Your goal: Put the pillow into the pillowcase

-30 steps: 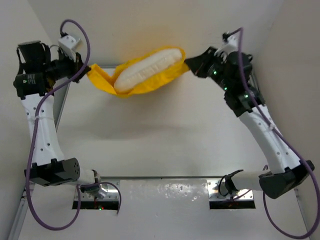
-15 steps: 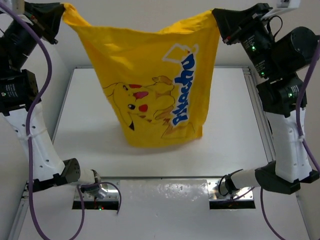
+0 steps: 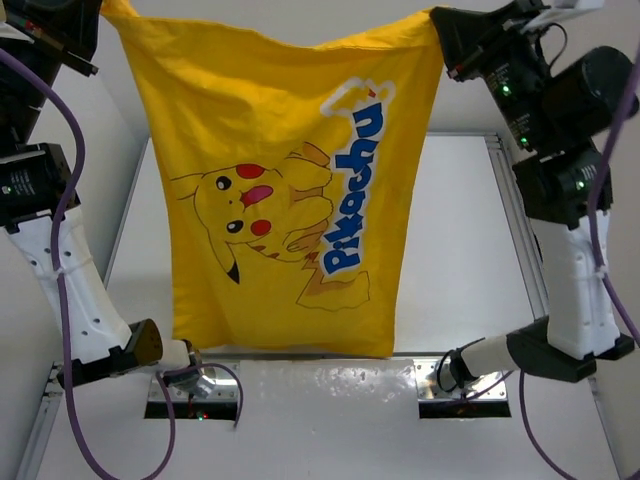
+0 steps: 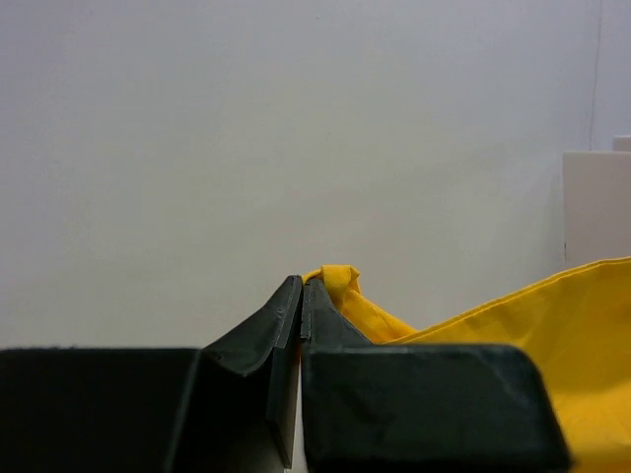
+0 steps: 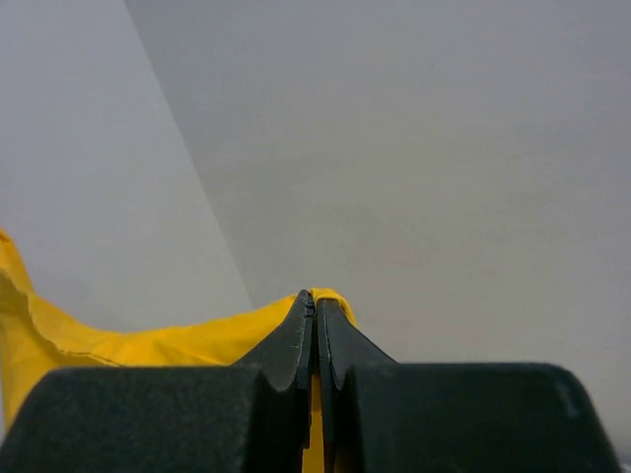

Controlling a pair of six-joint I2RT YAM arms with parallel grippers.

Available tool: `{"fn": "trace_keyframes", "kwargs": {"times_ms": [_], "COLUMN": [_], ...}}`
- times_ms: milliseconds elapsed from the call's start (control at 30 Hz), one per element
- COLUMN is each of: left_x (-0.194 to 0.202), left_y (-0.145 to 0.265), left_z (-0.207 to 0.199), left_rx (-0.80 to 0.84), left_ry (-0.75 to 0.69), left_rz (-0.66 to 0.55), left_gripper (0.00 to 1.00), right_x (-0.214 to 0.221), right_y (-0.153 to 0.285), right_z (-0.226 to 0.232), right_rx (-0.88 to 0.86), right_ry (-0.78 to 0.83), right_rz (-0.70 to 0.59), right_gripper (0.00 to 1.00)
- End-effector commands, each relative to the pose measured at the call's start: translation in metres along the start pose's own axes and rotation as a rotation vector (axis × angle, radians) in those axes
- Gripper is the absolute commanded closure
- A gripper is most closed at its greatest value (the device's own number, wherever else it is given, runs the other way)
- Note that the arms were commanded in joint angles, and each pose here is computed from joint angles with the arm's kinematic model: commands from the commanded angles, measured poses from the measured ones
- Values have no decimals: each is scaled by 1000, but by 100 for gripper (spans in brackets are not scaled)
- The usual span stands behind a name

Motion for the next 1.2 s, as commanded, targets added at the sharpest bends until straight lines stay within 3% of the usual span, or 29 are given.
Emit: {"fn": "trace_keyframes", "kwargs": {"times_ms": [0,333,567,767,933,1000,1100,1167], "left_x": [-6,2,-19,-65,-78,-70,-36,0], "left_y": [-5,9,35,47,41,36,22,14], "left_z": [22,68,121,131,119,121,127,133], "left_rx": [-91,-316,-585,-642,-573,-542,-465,-446], "left_ry": [-25,-97,-134,-211,-216,-195,-91,-19], "left_rz": [-56,-15,-76,-195,-229,-226,-190,-134], "left_gripper": [100,100,100,100,100,100,100,100], "right_x": [-7,32,51,26,8,17,54,77], "right_y": [-22,-25,-16,15,29,28,15,3], "right_z": [-12,8,107,154,131,125,107,71], "right_rx": [36,-30,-287,-360,-254,-230,-167,-56], "right_ry": [30,-24,1,59,124,141,173,208], "right_rz": [-65,2,56,-21,-91,-59,45,114], "right_gripper": [100,100,100,100,100,100,100,100]}}
Point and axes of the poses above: each gripper's point midway between its finger pads, its own y axis back along the fingers, its own z axis along the line the jaws close on, x = y × z, the point moved 1 cm from there along y, back along the fingers, and after that the axes turned 4 degrees about -y, right-handed, at the moved point
